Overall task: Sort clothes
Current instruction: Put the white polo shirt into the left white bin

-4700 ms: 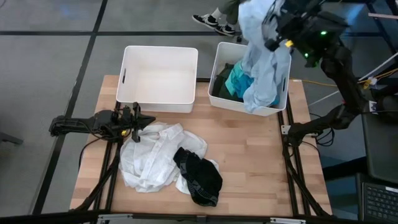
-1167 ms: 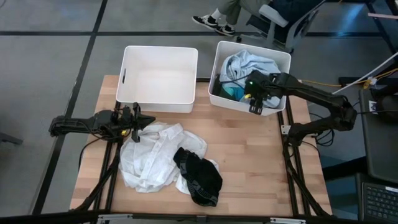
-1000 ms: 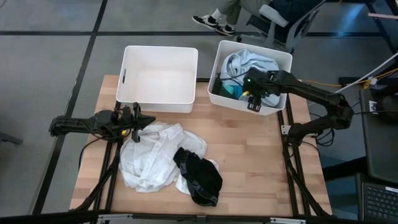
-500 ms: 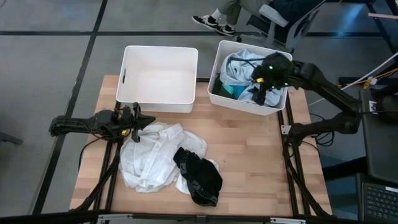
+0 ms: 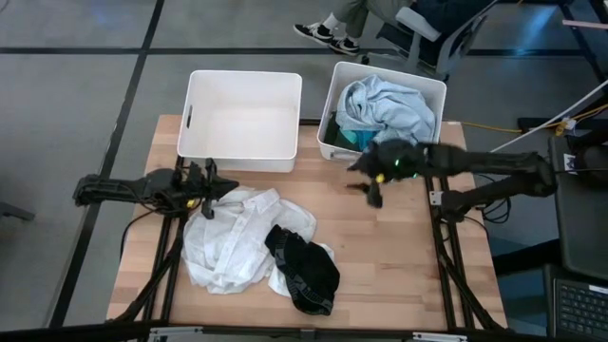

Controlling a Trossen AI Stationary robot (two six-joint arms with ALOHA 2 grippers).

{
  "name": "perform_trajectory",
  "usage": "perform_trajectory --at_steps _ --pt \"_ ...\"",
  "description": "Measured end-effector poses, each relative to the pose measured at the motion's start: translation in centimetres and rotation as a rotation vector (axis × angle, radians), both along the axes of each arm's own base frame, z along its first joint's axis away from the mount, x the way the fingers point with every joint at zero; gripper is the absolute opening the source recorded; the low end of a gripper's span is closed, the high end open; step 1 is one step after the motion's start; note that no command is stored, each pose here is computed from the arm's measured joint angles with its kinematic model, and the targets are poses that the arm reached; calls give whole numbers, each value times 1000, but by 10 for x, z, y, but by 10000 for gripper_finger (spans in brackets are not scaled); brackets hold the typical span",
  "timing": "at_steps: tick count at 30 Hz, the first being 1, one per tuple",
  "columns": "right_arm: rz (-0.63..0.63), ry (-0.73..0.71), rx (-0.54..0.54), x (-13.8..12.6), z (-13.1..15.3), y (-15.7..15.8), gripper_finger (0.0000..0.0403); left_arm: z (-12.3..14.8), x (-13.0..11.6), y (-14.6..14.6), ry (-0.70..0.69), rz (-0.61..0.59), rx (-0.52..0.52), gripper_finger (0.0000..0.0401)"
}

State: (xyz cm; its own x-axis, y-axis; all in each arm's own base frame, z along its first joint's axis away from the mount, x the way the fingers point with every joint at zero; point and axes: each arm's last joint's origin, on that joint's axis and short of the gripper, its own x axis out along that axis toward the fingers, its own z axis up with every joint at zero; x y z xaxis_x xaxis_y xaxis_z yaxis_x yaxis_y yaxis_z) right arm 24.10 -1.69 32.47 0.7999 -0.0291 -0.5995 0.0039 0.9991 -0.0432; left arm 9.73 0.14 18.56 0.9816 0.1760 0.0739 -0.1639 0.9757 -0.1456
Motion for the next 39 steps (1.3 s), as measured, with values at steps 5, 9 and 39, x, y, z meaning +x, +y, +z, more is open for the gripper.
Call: perform_trajectory --at_steps 5,9,39 --pt "75 -138 -12 10 -37 32 232 2 9 -1 -7 -4 -27 7" --pt "80 -227 -36 8 -58 55 232 3 19 -2 14 -11 -20 2" --pt "-92 -355 17 2 -142 92 232 65 130 -49 610 -201 154 2"
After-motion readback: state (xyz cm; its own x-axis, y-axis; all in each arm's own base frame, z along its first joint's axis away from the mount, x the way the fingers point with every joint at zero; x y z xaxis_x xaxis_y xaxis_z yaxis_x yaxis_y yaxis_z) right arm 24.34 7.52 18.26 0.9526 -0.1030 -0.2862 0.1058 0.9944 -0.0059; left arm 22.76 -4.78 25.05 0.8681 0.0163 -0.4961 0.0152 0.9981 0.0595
